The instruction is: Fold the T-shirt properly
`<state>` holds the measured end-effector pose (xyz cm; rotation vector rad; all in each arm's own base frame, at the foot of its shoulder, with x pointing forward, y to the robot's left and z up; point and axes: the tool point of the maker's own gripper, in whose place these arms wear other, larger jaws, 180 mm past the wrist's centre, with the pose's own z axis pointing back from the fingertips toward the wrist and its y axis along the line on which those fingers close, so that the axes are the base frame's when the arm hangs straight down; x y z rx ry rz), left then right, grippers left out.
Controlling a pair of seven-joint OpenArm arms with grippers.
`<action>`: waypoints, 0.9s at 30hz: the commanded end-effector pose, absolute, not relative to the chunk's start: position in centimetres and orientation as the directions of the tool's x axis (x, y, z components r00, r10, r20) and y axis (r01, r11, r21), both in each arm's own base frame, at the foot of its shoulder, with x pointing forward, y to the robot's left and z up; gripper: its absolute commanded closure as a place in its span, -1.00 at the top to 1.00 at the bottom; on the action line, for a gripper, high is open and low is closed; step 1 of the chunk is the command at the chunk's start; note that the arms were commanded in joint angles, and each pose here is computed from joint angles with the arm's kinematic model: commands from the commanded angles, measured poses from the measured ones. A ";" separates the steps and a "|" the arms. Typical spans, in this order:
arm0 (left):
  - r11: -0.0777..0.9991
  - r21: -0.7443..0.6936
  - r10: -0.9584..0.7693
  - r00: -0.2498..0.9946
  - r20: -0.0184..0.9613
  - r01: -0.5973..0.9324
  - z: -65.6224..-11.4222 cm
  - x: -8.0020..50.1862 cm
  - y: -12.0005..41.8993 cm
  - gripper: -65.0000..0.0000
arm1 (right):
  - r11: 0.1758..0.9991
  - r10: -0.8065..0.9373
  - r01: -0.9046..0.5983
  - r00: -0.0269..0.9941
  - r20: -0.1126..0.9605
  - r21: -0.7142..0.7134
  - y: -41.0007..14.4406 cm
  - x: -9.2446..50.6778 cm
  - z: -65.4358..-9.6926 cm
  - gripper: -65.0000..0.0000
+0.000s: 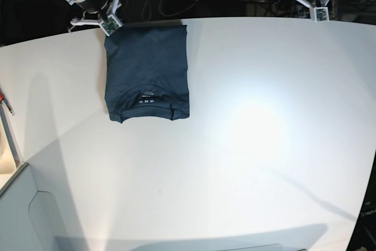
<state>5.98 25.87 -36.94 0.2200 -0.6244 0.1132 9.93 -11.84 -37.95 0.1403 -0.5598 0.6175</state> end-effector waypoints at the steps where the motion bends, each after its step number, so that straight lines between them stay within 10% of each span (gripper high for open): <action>1: 0.966 0.183 0.043 0.812 0.581 -0.182 -36.5 4.9 26.1 -1.00 | 0.816 0.507 -0.577 0.677 0.533 -0.044 -12.3 9.4 -37.6 -1.00; 22: 0.961 -0.089 0.267 0.963 0.032 -0.264 -54.7 -9.4 18.8 -1.00 | 0.872 0.359 -0.374 0.927 0.106 0.315 -14.0 -4.4 -51.4 -1.00; 27: 0.937 -0.110 0.338 0.941 0.033 -0.333 -58.5 -10.5 18.4 -1.00 | 0.836 0.365 -0.344 0.930 0.033 0.428 -12.3 -6.9 -54.6 -1.00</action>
